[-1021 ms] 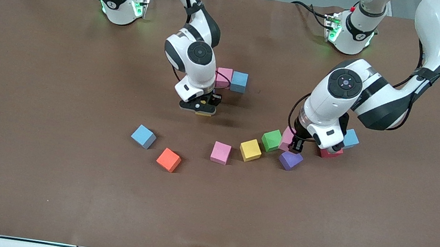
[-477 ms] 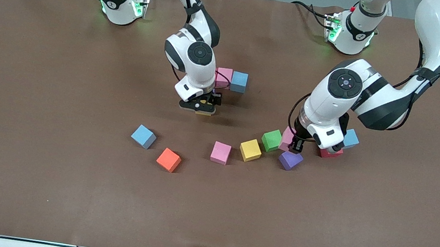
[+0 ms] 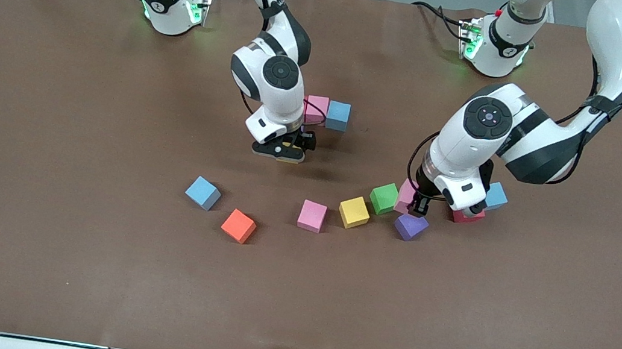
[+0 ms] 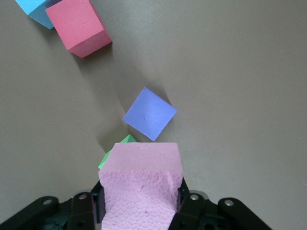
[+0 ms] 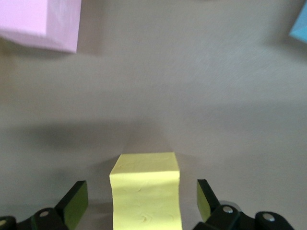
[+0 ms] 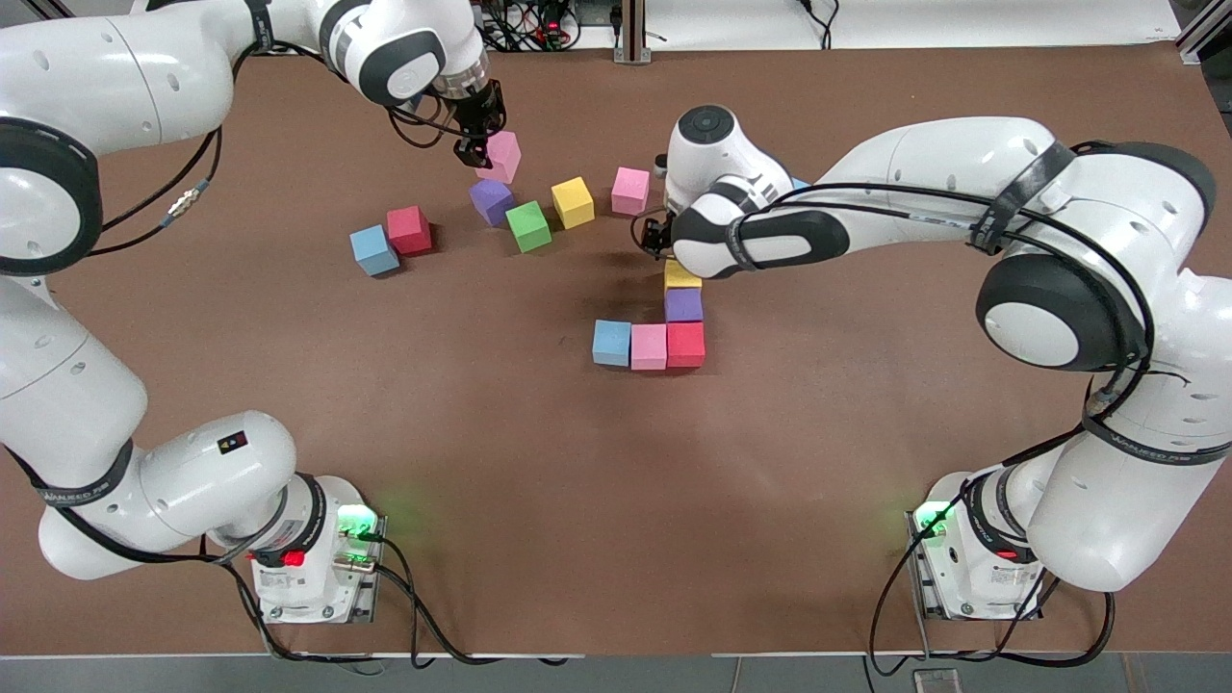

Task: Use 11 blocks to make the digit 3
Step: 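Reach the cyan cube with the right gripper while the left gripper carries pink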

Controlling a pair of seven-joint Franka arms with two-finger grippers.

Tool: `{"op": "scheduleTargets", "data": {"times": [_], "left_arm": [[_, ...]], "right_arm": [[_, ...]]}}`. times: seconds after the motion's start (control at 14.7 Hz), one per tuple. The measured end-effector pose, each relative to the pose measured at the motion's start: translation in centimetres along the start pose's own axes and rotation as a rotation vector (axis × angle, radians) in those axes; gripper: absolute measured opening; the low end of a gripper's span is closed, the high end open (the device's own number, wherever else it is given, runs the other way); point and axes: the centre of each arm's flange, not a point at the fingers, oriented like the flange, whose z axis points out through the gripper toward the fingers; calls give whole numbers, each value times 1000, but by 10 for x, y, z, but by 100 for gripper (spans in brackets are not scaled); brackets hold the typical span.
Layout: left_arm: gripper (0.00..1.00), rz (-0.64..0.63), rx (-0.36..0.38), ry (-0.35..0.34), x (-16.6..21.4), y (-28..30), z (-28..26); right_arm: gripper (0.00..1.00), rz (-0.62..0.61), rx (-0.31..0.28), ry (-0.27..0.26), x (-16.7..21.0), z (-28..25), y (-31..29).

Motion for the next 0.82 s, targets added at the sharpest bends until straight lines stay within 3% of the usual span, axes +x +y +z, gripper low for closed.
{"op": "scheduleTargets", "data": {"times": [0.34,0.82], "left_arm": [[55,15,0,-2,-9,-2,0],[55,20,0,-14,-36,-6,-2]], "right_arm": [[100,196,6,23,53,-47,52],[100,414,-27,5,128,-31,167]]}}
